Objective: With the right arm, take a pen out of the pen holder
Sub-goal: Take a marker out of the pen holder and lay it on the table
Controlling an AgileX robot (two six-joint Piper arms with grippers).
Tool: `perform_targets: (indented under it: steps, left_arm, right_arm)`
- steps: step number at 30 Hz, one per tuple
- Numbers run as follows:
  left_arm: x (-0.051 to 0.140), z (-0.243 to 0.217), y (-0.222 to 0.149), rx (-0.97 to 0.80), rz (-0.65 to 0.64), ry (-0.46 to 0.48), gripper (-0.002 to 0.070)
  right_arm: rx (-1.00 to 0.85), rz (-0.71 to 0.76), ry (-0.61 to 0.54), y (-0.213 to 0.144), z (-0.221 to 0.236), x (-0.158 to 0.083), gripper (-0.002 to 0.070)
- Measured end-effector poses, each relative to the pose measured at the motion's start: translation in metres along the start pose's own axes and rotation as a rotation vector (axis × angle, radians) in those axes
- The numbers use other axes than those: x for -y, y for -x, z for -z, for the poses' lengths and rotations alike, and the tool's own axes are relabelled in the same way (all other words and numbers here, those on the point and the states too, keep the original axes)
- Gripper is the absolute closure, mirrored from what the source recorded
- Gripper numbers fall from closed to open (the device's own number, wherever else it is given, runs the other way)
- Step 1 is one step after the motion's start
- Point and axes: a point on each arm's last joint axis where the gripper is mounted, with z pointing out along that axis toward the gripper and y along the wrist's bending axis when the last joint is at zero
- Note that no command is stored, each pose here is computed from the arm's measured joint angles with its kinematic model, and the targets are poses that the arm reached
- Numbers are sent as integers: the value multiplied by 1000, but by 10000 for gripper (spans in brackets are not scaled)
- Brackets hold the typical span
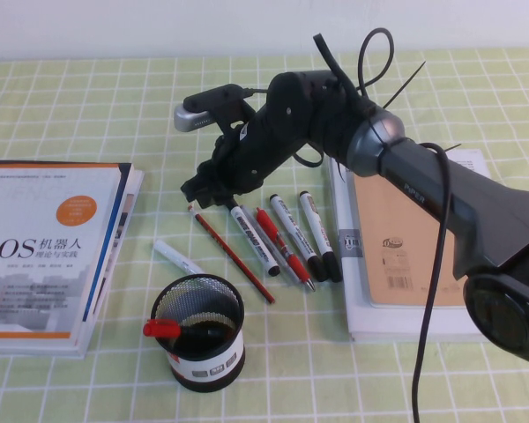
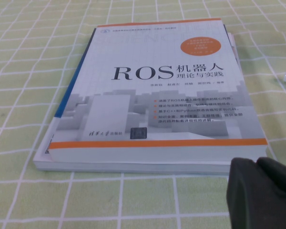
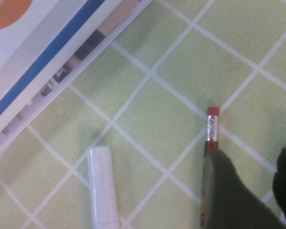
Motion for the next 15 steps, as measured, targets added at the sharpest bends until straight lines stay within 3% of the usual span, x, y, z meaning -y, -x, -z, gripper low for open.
perform_targets:
  steps: [3,6,10,15]
  left_arm:
    - [0,0,0,0,0,0,681]
    - [0,0,0,0,0,0,681]
    - [0,0,0,0,0,0,681]
    - [0,0,0,0,0,0,681]
  right_arm:
    - [-25,7,-5,-2,1,0,482]
    - [-59,33,-21,0,18,-3,531]
    - [-114,86,-54,4,55,-14,649]
    - [-123,126,-73,7,99,-31,682]
